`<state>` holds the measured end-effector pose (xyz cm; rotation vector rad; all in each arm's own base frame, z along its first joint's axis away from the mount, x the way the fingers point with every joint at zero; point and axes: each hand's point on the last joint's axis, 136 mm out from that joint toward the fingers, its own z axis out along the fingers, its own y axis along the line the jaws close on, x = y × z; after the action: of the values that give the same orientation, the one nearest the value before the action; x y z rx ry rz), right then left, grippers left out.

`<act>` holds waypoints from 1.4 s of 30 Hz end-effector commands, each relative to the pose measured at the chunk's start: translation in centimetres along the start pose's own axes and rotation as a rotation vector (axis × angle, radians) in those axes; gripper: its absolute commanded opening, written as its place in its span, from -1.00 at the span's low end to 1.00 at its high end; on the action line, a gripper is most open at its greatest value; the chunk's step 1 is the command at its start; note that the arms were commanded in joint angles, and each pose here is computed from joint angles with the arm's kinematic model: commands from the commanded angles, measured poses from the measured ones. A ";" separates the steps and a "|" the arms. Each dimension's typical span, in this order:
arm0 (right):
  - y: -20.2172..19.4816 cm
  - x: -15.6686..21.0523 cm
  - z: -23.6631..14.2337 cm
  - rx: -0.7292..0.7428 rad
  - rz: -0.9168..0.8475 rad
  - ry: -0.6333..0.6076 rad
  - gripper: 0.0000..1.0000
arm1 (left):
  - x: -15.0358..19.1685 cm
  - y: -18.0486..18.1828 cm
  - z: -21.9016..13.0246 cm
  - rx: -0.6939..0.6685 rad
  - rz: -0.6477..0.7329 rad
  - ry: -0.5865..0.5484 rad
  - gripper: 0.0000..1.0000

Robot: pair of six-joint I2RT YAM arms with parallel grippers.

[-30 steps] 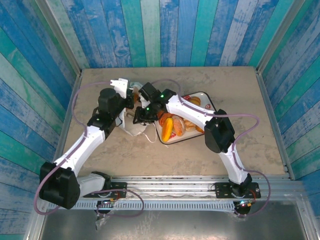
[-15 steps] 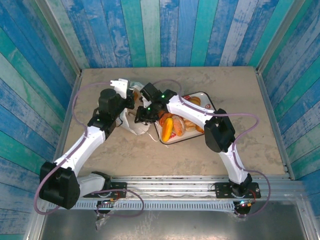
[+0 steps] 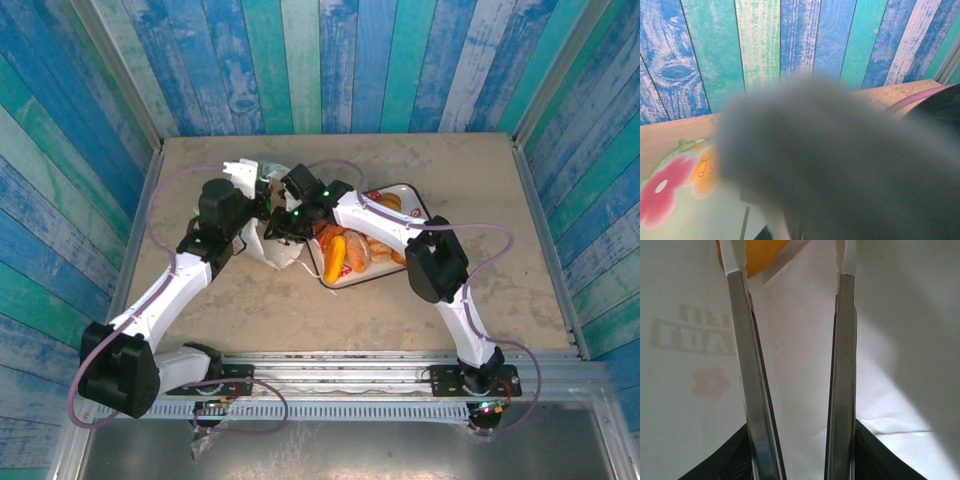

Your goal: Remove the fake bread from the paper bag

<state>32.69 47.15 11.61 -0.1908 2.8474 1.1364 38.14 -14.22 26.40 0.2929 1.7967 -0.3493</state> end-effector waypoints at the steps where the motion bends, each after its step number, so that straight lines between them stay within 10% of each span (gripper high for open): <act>1: -0.1 -1.0 1.5 -0.059 0.051 -0.005 -0.11 | -0.7 -1.7 0.3 0.082 -0.013 -0.022 -1.00; 16: 1.9 -1.6 3.6 -0.161 0.005 0.008 -0.13 | -0.7 -2.3 1.2 0.118 -0.007 0.002 -1.00; 31: 2.4 -1.6 0.6 -0.142 -0.060 -0.074 -0.95 | -1.8 0.0 0.3 -0.025 0.034 -0.019 -1.00; 42: 1.9 -0.1 -2.4 -0.103 -0.074 -0.093 -0.99 | -1.1 1.7 0.9 -0.118 0.055 0.010 -1.00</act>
<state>32.46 47.44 11.58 -0.1977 2.7584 1.2376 39.38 -13.47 25.59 0.2793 1.8436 -0.2446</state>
